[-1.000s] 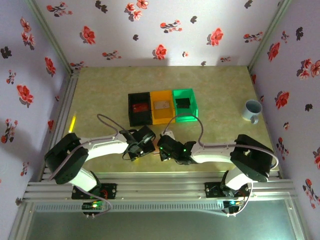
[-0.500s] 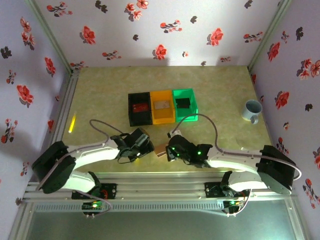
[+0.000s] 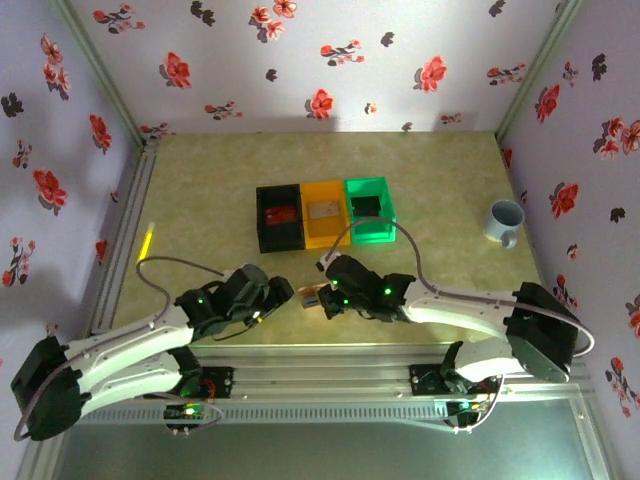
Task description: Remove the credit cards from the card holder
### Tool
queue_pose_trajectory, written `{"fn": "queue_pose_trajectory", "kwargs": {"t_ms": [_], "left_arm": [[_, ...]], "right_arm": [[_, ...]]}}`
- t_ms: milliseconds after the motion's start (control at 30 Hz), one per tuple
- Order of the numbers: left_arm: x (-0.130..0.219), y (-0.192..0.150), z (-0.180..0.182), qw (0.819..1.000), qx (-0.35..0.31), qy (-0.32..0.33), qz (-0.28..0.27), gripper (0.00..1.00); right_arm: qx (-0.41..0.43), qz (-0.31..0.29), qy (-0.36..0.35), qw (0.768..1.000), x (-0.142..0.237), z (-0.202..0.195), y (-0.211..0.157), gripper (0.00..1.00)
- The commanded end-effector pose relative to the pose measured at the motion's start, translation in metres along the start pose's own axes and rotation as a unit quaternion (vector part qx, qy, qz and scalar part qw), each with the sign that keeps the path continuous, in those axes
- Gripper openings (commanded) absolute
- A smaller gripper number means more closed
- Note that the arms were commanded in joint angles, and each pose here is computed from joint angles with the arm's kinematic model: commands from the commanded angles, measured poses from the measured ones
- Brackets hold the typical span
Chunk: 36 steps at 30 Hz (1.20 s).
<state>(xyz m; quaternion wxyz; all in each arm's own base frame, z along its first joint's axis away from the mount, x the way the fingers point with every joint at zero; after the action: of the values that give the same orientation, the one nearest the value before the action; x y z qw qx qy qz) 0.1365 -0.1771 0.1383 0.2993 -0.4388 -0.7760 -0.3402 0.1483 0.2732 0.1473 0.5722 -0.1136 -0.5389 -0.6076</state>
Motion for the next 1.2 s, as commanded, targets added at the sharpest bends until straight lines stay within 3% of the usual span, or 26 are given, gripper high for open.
{"fn": "queue_pose_trajectory", "kwargs": {"t_ms": [0, 333, 667, 1000, 1167], "left_arm": [[0.002, -0.002, 0.016, 0.999, 0.018, 0.024, -0.013, 0.8], [0.017, -0.003, 0.028, 0.999, 0.028, 0.016, -0.044, 0.8], [0.018, -0.004, 0.032, 0.998, 0.028, 0.015, -0.046, 0.81], [0.016, -0.006, 0.034, 0.998, 0.031, 0.016, -0.044, 0.81], [0.016, -0.007, 0.033, 0.998, 0.035, 0.015, -0.047, 0.81]], "right_arm": [[0.03, 0.028, 0.035, 0.999, -0.003, 0.014, 0.003, 0.0], [0.063, 0.063, 0.038, 0.995, -0.003, 0.019, -0.012, 0.0], [0.044, 0.076, -0.061, 0.994, 0.004, -0.027, -0.037, 0.0], [0.101, 0.059, -0.061, 0.991, 0.024, -0.011, 0.0, 0.0], [0.134, 0.096, -0.047, 0.985, 0.013, 0.008, 0.016, 0.0]]}}
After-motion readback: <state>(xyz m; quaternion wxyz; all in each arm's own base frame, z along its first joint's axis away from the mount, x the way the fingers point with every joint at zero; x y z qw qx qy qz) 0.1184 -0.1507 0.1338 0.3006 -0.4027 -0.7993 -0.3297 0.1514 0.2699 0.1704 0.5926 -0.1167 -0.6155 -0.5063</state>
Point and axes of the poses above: each hand's point on the last joint's axis, 136 mm out from that joint toward the fingers, its own x axis back along the fingers, its own z axis along the line the jaws close on, y = z × x, the point moved 7 cm from there along x, back along the fingers, and after that the axes turned 9 degrees about -x, right-handed, at the moved point
